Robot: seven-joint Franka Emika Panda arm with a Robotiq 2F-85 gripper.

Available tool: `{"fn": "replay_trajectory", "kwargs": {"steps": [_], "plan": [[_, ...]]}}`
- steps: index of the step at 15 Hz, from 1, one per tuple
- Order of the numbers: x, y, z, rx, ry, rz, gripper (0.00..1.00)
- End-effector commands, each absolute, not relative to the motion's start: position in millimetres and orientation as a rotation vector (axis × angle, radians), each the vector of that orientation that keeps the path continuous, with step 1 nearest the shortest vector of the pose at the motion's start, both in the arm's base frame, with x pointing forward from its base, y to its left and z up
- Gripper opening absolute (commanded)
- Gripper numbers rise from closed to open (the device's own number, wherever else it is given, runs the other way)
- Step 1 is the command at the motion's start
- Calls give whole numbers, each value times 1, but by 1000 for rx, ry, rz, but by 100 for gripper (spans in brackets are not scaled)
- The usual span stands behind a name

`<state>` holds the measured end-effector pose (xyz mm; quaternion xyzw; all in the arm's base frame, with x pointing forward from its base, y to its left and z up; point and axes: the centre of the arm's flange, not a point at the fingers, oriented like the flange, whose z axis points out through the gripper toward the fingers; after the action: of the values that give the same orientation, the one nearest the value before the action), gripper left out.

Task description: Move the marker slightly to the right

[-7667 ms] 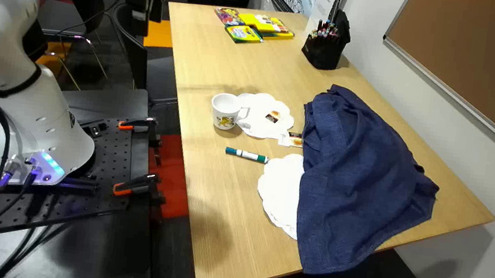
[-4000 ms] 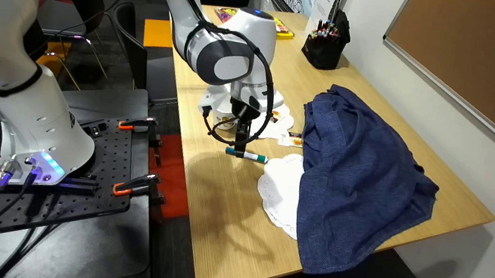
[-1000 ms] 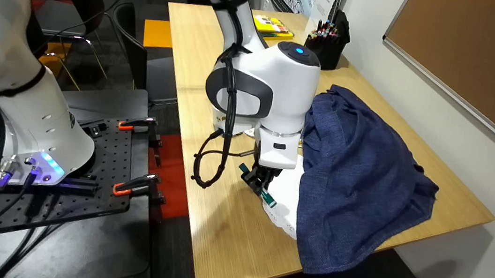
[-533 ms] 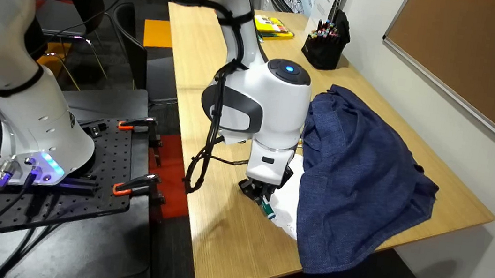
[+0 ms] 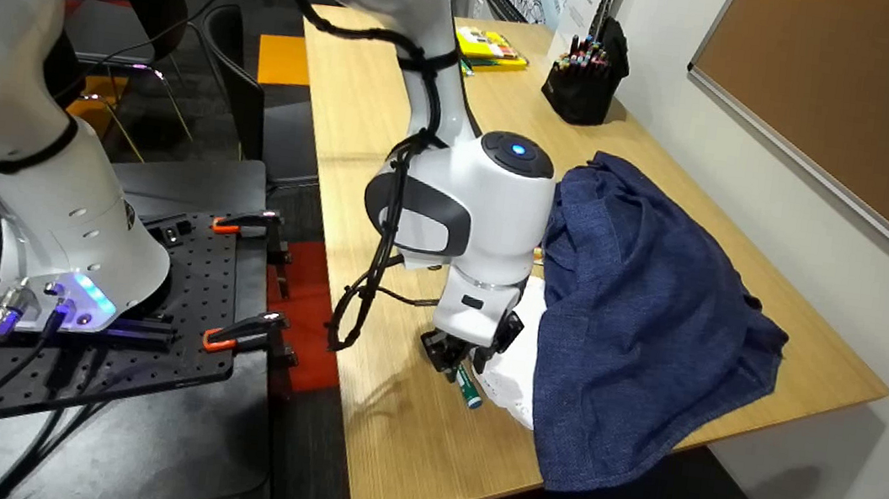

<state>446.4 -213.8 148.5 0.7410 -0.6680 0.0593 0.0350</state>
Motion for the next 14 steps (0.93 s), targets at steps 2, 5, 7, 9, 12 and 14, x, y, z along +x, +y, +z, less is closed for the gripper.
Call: {"fn": "replay_trajectory", "kwargs": {"steps": [2, 5, 7, 9, 12, 14], "plan": [[454, -208, 150, 2257, -2074, 202, 84], [443, -199, 169, 2282, -2039, 238, 100], [431, -192, 186, 2309, -1983, 246, 100], [419, -188, 203, 2283, -1944, 265, 100], [402, -184, 227, 2228, -1928, 317, 100], [394, -183, 242, 2200, -1922, 369, 100]]}}
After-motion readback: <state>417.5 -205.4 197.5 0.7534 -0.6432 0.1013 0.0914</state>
